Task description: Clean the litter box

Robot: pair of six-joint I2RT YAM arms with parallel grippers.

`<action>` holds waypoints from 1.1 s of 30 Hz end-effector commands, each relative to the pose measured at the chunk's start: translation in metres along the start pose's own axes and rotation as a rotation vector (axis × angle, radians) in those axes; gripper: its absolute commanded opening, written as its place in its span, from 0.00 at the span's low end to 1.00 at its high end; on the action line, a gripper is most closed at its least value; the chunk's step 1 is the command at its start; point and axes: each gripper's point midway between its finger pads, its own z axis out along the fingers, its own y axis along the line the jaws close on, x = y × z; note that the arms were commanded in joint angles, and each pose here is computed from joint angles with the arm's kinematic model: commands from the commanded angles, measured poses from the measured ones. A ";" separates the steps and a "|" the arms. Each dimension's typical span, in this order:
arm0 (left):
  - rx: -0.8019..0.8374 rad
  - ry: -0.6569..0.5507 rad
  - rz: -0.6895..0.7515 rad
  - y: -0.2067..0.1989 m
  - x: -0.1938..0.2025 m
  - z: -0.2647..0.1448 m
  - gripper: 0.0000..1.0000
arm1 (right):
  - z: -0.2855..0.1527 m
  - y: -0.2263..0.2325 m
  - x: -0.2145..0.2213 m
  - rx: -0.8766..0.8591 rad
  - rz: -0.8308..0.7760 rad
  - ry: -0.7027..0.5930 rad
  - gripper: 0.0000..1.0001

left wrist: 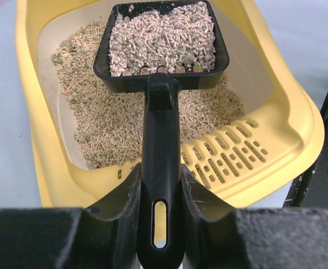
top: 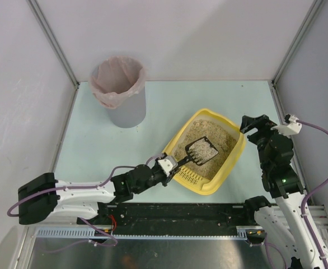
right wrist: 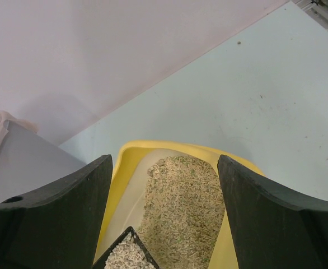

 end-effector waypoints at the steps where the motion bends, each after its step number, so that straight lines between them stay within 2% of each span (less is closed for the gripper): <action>1: 0.047 -0.107 0.013 -0.013 -0.037 -0.001 0.00 | -0.003 -0.001 -0.011 0.010 0.006 -0.042 0.81; 2: 0.000 -0.101 0.038 -0.008 -0.037 -0.002 0.00 | -0.003 -0.002 -0.012 0.014 0.004 -0.045 0.81; 4: -0.119 -0.112 -0.014 0.022 -0.037 -0.007 0.00 | -0.004 -0.003 -0.011 0.019 0.004 -0.043 0.81; 5: 0.026 -0.121 -0.036 0.001 -0.036 -0.007 0.00 | -0.004 -0.004 -0.012 0.023 0.006 -0.046 0.81; 7: 0.105 -0.105 0.010 -0.023 -0.036 -0.006 0.00 | -0.003 -0.004 -0.011 0.023 0.006 -0.046 0.81; 10: -0.096 -0.077 0.020 0.015 -0.028 -0.009 0.00 | -0.002 -0.004 -0.010 0.025 0.005 -0.038 0.81; 11: 0.023 -0.090 -0.010 -0.002 -0.029 -0.010 0.00 | -0.002 -0.004 -0.009 0.025 0.005 -0.035 0.81; 13: 0.131 -0.079 -0.014 -0.028 -0.027 -0.012 0.00 | -0.001 -0.004 -0.009 0.026 0.007 -0.036 0.81; 14: 0.121 -0.059 0.012 -0.031 -0.023 -0.012 0.00 | -0.001 -0.004 -0.009 0.026 0.005 -0.036 0.81; 16: -0.032 -0.033 0.019 -0.003 -0.014 -0.018 0.00 | 0.000 -0.005 -0.007 0.032 0.002 -0.030 0.81; 17: -0.021 -0.041 -0.002 -0.003 -0.015 -0.019 0.00 | 0.000 -0.006 -0.006 0.038 0.002 -0.029 0.81; 18: 0.085 -0.043 0.004 -0.021 -0.014 -0.020 0.00 | 0.001 -0.006 -0.007 0.038 0.005 -0.030 0.81; 19: 0.103 -0.038 0.012 -0.027 -0.017 -0.018 0.00 | 0.002 -0.006 -0.005 0.038 0.003 -0.024 0.81; 20: 0.075 -0.026 0.029 -0.023 -0.016 -0.018 0.00 | 0.003 -0.003 -0.005 0.026 0.004 -0.022 0.81; 21: -0.034 -0.011 0.033 -0.003 -0.012 -0.019 0.00 | 0.005 -0.003 -0.003 0.027 0.001 -0.016 0.81; 22: -0.050 -0.018 0.016 0.001 -0.013 -0.020 0.00 | 0.005 -0.003 -0.003 0.028 0.004 -0.014 0.81; 23: -0.006 -0.027 -0.011 -0.005 -0.015 -0.020 0.00 | 0.006 -0.004 -0.001 0.030 0.006 -0.011 0.81; 24: 0.108 -0.032 -0.002 -0.027 -0.018 -0.018 0.00 | 0.006 -0.004 -0.001 0.030 0.004 -0.011 0.81; 26: 0.057 0.002 0.078 -0.025 -0.011 -0.015 0.00 | 0.006 -0.003 -0.003 0.028 0.001 -0.014 0.81; 28: -0.077 0.021 0.088 -0.001 -0.007 -0.017 0.00 | 0.005 -0.004 -0.002 0.032 -0.002 -0.014 0.81; 29: -0.031 0.002 0.046 -0.007 -0.012 -0.017 0.00 | 0.005 -0.005 -0.003 0.034 -0.001 -0.017 0.81; 31: 0.071 -0.004 0.064 -0.028 -0.013 -0.016 0.00 | 0.005 -0.005 -0.004 0.036 -0.004 -0.024 0.81; 33: -0.030 0.025 0.133 -0.015 -0.007 -0.016 0.00 | 0.005 -0.006 -0.005 0.038 -0.006 -0.027 0.81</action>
